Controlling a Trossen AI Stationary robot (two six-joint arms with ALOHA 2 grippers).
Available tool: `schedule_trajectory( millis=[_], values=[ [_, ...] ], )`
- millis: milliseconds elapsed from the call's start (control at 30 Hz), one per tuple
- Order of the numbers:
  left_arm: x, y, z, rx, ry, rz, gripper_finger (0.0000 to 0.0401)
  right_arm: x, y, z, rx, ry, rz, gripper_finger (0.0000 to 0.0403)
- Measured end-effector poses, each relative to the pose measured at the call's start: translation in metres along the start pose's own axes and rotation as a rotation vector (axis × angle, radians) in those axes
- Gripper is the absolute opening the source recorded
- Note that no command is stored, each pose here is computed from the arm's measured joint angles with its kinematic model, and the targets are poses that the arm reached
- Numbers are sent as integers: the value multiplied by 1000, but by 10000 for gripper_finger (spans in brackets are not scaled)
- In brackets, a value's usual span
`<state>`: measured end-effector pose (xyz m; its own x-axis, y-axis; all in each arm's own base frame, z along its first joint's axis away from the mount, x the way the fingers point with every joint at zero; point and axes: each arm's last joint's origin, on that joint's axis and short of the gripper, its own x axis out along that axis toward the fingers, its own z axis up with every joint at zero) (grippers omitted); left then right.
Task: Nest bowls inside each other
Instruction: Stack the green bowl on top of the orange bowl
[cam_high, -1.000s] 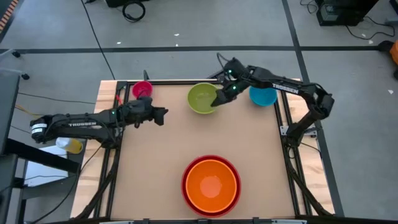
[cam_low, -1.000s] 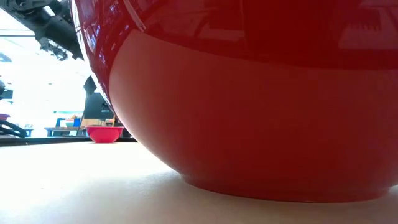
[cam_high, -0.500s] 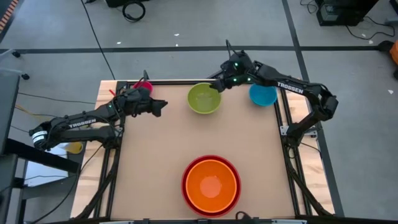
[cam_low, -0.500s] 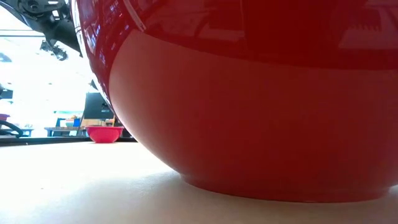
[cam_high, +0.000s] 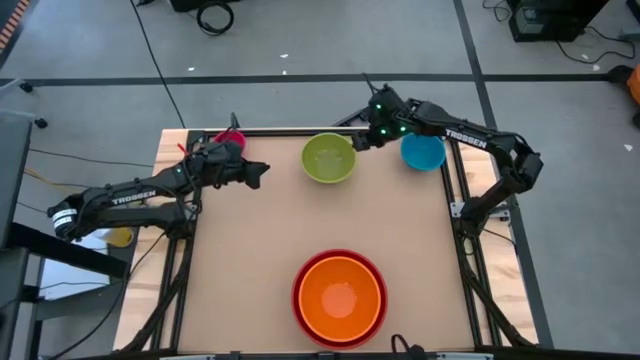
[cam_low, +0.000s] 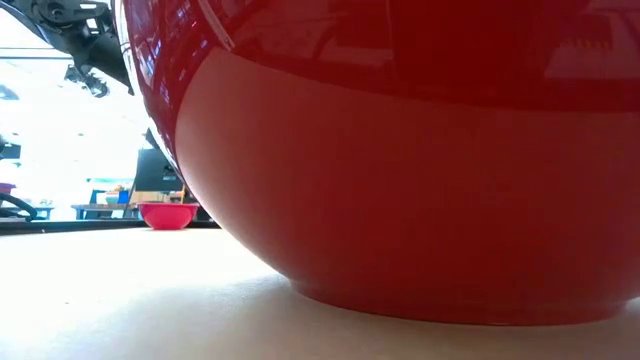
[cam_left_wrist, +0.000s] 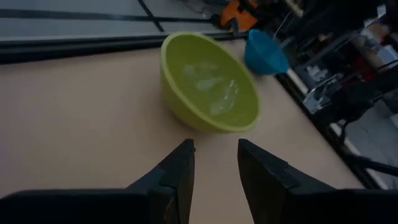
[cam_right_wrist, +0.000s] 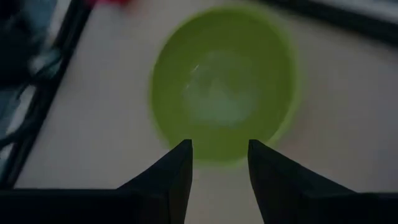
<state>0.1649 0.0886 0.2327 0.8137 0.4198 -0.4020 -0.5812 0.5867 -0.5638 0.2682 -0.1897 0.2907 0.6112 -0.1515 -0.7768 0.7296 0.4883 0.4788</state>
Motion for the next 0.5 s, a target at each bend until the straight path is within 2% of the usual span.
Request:
schedule_trajectory(
  millis=[100, 133, 333, 500],
  values=[
    [5, 2, -3, 15, 37, 9, 123, 6, 0, 0, 53, -96, -153, 161],
    [7, 2, -4, 15, 57, 8, 123, 7, 2, 1, 60, -121, -171, 161],
    [21, 4, -17, 24, 161, 27, 123, 25, 3, -5, 78, -64, -190, 181],
    [32, 3, -25, 32, 213, 37, 123, 60, -1, -9, 99, 6, -227, 197]
  ],
)
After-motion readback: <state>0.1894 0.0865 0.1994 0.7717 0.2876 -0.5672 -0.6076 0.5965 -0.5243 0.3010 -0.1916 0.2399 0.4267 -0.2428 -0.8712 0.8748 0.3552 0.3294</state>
